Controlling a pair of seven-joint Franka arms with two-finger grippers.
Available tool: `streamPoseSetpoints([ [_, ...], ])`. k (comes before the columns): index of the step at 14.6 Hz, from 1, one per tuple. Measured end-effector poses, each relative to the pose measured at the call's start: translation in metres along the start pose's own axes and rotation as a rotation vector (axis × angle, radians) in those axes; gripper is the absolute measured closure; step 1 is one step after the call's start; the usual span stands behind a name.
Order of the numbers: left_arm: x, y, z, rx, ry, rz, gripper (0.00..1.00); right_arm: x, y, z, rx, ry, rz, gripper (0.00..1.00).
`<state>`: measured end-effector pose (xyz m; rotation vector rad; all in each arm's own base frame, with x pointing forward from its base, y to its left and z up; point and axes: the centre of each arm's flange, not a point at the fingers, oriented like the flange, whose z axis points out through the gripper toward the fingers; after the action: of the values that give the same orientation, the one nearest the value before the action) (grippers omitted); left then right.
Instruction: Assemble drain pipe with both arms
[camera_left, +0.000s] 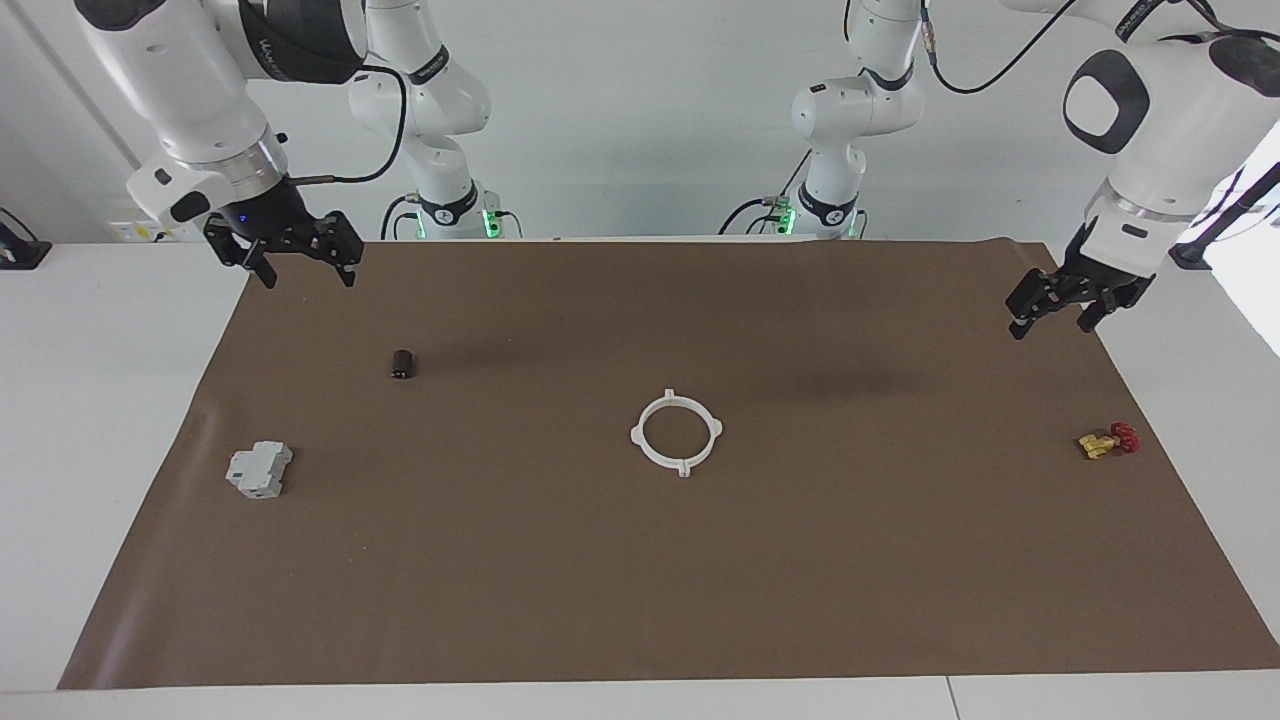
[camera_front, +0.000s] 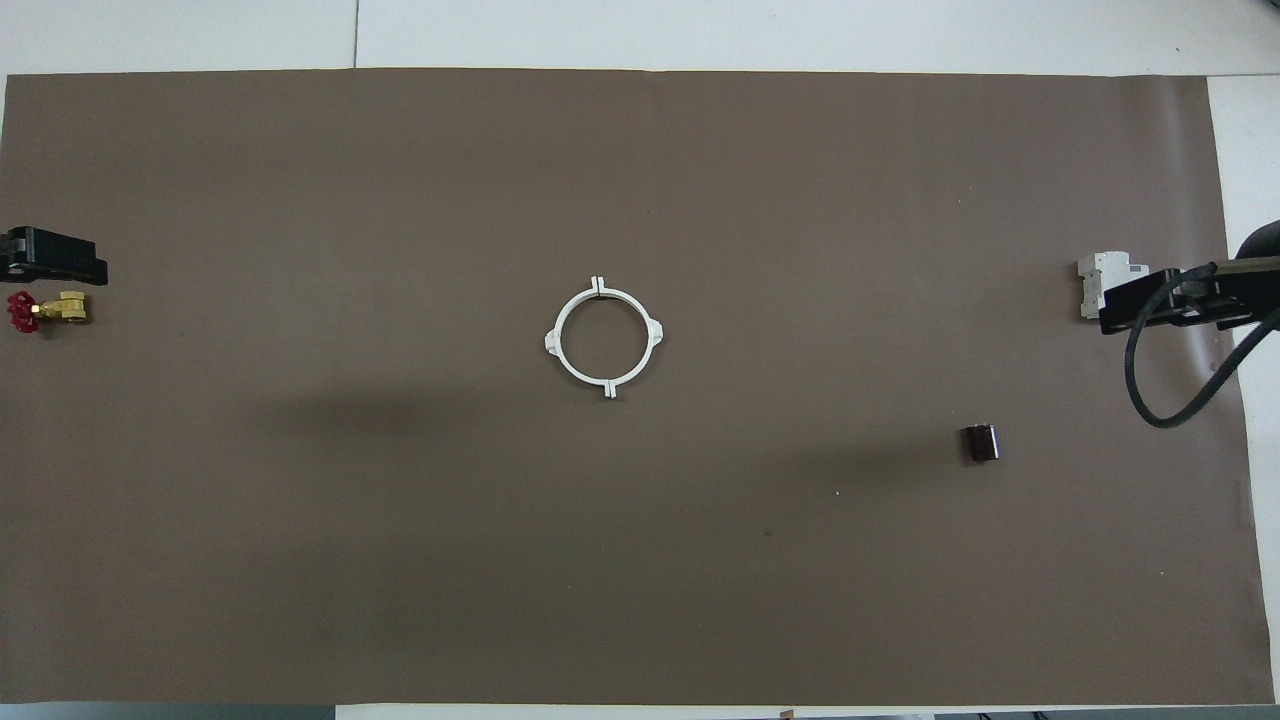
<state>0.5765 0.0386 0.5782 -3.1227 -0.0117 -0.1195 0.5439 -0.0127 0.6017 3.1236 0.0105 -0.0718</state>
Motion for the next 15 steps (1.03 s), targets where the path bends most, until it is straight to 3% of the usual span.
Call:
streamPoseSetpoints([
  [8,-0.017,0.002,-0.041,-0.004,-0.072,0.004,0.00,0.000,0.000,0.000,0.000,0.000,0.000,0.00],
  [15,-0.021,0.028,-0.040,-0.007,-0.066,0.026,0.00,0.000,0.000,0.000,0.000,0.000,0.000,0.00],
])
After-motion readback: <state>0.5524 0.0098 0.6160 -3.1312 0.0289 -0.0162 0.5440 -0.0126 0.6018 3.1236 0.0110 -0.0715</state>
